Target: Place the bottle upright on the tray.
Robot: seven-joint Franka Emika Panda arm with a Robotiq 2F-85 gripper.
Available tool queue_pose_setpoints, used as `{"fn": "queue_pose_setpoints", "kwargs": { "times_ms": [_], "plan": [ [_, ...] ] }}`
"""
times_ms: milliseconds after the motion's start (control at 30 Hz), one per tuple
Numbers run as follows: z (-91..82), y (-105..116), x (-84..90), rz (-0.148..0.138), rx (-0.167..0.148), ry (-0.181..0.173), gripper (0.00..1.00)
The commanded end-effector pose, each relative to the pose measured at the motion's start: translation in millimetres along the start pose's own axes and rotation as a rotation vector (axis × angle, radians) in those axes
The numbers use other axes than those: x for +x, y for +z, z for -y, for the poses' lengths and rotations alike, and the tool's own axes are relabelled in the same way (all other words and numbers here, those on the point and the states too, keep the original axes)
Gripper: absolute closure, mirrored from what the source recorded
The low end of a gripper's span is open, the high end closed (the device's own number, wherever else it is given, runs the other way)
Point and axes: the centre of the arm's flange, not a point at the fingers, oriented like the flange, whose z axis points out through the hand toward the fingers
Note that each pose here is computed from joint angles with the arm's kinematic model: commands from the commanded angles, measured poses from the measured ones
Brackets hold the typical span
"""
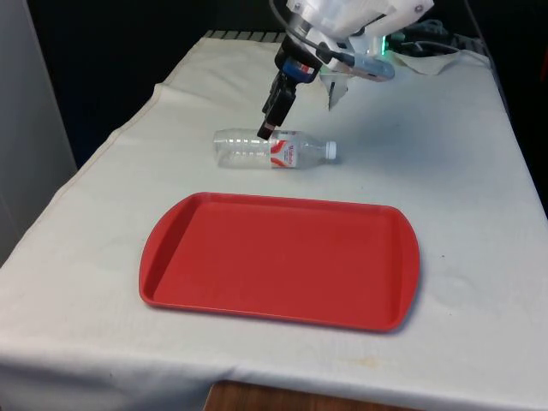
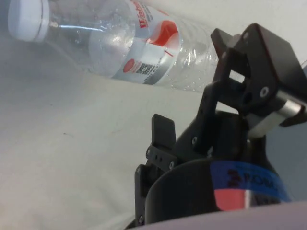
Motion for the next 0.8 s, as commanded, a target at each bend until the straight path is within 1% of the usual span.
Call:
{"fn": "queue_pose_setpoints", "kwargs": {
  "times_ms": [0, 33, 67, 133, 167, 333, 367, 400, 433, 467, 500, 667, 700, 733, 767],
  "plan": [
    [-2.8, -2, -0.7, 0.024, -0.010, 0.004, 0.00],
    [0.2, 0, 0.8, 0.006, 0.000, 0.000, 0.00],
    [-2.6, -2, 0.4, 0.030, -0.010, 0.003, 0.00],
    [-2.4, -2, 0.9, 0.043, -0.012, 0.006, 0.00],
    [-2.4, -3, 2.5, 0.055, -0.014, 0.009, 0.00],
    [-0.7, -2, 6.1, 0.086, -0.015, 0.017, 0.00],
    [1.9, 0, 6.9, 0.065, -0.005, 0.011, 0.00],
    [-0.3, -3, 7.8, 0.098, -0.018, 0.020, 0.00],
    [-0.6, -3, 8.8, 0.105, -0.019, 0.021, 0.00],
    [-0.6, -3, 8.8, 0.105, -0.019, 0.021, 0.00],
    [-0.3, -4, 10.7, 0.119, -0.021, 0.023, 0.00],
    [0.9, -4, 14.4, 0.152, -0.025, 0.032, 0.00],
    [3.8, -2, 14.7, 0.134, -0.013, 0.028, 0.00],
    [1.3, -4, 16.0, 0.165, -0.026, 0.036, 0.00],
    [1.4, -4, 16.8, 0.171, -0.027, 0.038, 0.00]
  ]
}}
